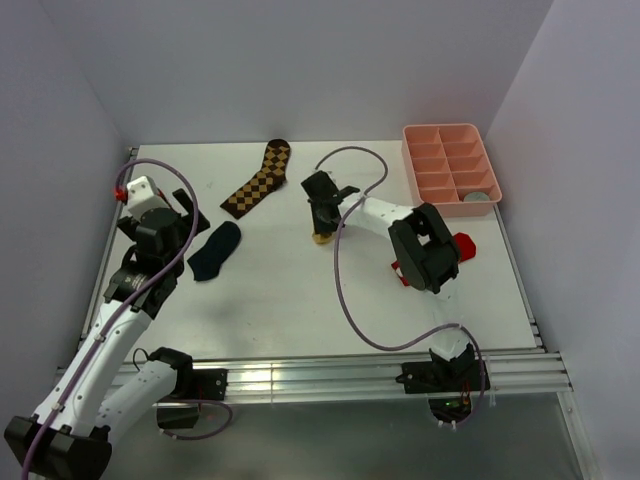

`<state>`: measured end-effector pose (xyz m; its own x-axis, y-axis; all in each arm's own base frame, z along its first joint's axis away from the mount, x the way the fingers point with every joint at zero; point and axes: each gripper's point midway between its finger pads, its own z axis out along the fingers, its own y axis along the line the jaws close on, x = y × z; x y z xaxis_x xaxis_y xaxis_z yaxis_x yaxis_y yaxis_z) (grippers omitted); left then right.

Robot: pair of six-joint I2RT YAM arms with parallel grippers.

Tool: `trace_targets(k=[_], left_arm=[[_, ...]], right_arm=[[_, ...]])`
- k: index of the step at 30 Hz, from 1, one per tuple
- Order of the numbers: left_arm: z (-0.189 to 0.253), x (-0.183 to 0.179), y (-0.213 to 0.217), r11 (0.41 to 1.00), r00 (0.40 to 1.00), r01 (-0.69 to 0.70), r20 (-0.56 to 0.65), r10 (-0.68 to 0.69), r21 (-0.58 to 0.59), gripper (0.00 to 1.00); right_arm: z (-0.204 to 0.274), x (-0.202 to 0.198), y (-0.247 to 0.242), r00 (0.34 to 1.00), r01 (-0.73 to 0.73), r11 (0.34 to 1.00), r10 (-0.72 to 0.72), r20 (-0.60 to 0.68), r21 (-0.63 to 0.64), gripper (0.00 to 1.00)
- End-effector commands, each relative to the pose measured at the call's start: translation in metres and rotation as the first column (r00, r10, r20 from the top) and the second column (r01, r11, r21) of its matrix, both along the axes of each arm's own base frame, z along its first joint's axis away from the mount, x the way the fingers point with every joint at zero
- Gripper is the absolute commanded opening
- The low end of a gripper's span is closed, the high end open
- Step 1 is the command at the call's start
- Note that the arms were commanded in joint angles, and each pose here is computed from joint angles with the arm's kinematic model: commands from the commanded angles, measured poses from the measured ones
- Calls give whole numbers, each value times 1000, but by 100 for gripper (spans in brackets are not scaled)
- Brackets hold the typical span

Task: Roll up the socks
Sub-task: Adjust the sock at the center of the board.

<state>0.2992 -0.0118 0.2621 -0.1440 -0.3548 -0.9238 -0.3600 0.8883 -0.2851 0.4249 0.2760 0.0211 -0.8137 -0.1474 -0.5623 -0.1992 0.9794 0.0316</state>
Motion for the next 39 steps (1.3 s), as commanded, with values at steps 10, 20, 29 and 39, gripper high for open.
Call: trace_targets(k=[10,20,29,39], left_arm=[[-4,5,-28,990,990,125,-56,-129,-68,99],[-9,6,-29,989,988,133,-66,-137,-62,99],[-14,8,-33,987,985,149,-84,-154,-60,99],[-17,8,-34,987,984,150,-92,-155,-64,98]], right_arm=[[60,-115,34,997,0,996,6,-71,92,41],[110,-57,33,950,-258,966,258,178,-22,41],[46,-30,15,972,-218,976,216,90,12,40],[4,-21,-38,999,8,999,-6,50,-47,38]])
